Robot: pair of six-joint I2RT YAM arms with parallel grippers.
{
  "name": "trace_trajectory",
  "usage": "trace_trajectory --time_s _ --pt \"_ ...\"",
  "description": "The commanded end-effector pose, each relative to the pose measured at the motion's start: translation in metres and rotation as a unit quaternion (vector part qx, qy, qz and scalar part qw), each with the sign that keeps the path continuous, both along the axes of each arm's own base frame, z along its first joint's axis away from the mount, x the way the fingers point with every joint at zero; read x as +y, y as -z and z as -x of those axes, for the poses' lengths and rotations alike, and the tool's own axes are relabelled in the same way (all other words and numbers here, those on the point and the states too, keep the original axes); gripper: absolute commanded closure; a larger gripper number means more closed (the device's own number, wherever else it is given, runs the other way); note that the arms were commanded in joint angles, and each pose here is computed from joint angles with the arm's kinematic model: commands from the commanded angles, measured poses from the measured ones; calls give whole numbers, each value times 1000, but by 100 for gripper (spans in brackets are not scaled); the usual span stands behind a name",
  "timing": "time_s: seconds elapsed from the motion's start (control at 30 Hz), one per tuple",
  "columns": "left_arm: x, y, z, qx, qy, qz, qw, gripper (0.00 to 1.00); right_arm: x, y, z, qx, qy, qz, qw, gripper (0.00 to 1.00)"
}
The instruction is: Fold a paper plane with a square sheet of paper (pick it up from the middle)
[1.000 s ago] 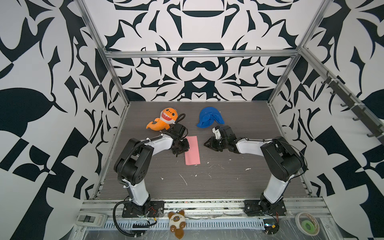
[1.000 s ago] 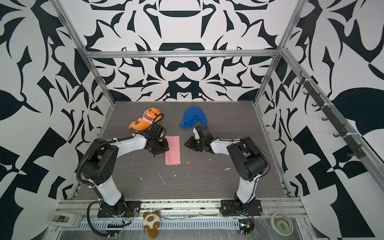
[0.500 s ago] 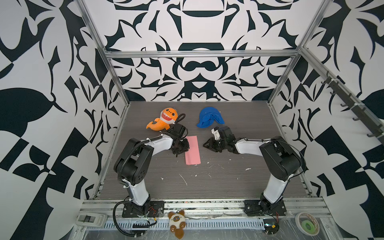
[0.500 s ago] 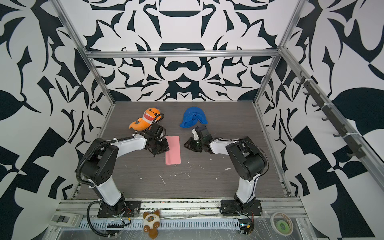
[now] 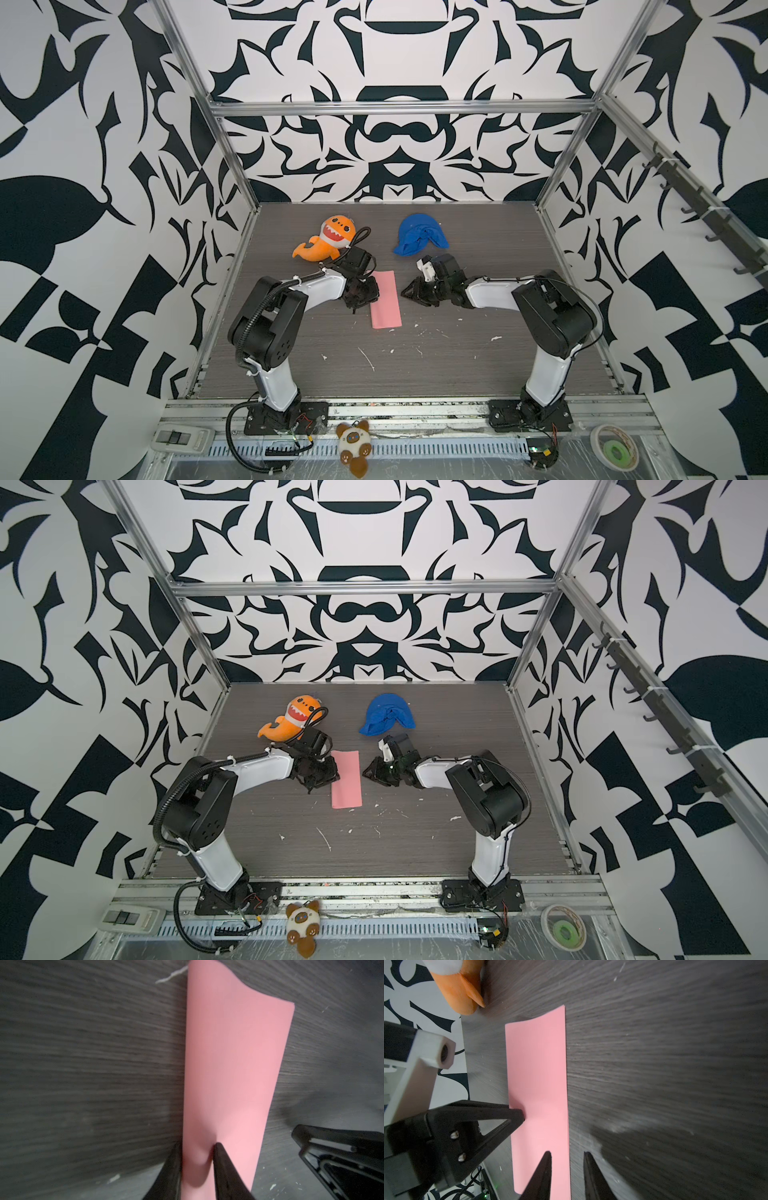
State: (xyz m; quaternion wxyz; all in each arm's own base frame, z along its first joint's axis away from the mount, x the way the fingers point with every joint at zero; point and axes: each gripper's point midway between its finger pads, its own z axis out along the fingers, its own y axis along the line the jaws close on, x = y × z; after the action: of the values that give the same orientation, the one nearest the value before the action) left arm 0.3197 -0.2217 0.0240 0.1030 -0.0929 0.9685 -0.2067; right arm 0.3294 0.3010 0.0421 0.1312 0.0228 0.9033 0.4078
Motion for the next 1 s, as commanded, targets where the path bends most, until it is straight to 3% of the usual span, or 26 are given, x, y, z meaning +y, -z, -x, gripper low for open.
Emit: trace_trajectory --time_s 0.0,0.47,0.97 --pt "26 38 26 62 -22 -58 996 70 15 -25 -9 -38 -21 -30 999 69" --pt "28 46 30 74 -26 -61 995 70 35 -28 -5 -33 -55 -48 997 70" --pt "29 47 32 76 -24 -63 995 70 50 -13 -19 -5 -70 -37 997 79"
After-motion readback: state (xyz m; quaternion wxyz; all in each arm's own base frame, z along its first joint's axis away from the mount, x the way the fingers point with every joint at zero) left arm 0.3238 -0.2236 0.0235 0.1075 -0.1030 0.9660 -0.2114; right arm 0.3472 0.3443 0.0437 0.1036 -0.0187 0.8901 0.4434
